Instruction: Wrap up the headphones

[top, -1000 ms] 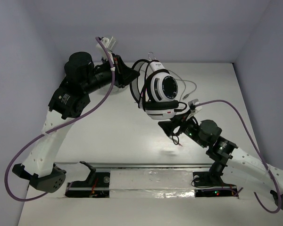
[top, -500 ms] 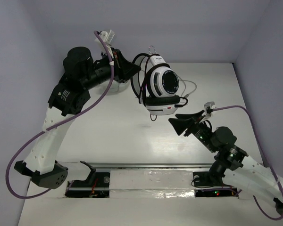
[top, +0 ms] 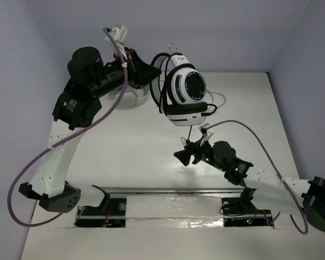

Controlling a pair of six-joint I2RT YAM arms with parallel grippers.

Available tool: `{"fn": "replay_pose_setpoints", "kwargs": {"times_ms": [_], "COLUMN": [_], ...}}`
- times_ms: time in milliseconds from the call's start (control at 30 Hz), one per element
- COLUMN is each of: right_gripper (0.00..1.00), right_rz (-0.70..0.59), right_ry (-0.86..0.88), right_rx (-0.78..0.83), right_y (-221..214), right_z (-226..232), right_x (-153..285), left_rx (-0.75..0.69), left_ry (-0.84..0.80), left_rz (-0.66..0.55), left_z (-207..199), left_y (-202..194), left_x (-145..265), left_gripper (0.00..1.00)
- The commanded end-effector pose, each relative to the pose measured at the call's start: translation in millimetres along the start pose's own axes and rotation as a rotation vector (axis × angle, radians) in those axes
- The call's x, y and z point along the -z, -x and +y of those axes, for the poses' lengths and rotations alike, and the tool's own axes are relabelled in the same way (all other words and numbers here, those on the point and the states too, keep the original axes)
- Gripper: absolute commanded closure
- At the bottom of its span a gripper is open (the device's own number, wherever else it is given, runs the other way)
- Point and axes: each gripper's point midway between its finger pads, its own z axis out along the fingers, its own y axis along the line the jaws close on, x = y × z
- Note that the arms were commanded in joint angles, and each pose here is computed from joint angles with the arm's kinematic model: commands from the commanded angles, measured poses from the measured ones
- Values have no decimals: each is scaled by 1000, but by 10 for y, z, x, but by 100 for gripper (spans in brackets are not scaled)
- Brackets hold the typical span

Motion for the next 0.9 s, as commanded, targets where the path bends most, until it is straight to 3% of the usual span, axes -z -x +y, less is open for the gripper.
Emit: {"fn": "replay_pose_setpoints", "kwargs": {"times_ms": [0,67,133,167,200,300,467,533,667,867], "right_gripper": [19,24,43,61,87,99,100,100,100,100], "right_rz": [-174,-207,-256,-261,-241,-181,-62,21,175,306], "right_ry": [186,130,123,135,150,240,223,162,146,10], "right_rx": [38,72,117,115,97,21,-82,-89,-62,-52], "right_y": [510,573,715,740,753,620,167,-57,-491,-893], "right_z": [433,334,353,384,442,595,496,403,664,781], "right_x": [-99,-280,-460,-510,-588,-558,-398,-388,-207,96], "left_rx": [15,40,42,48,47,24,63,79,110,85], "left_ry": [-98,-125,-155,-151,-134,-99,-38,120,319,689], "left_rz": [-107,-95,-103,-102,-109,-113,-184,-267,-384,-537], "left_z": [-309,-343,-413,-399,-379,-336,-142,229,822,1660], "left_y": [348,298,311,291,306,369,553,724,969,1120], "left_x": [113,108,153,150,164,153,28,-39,-29,157], "left_gripper": [100,100,100,100,100,100,100,100,100,100]}}
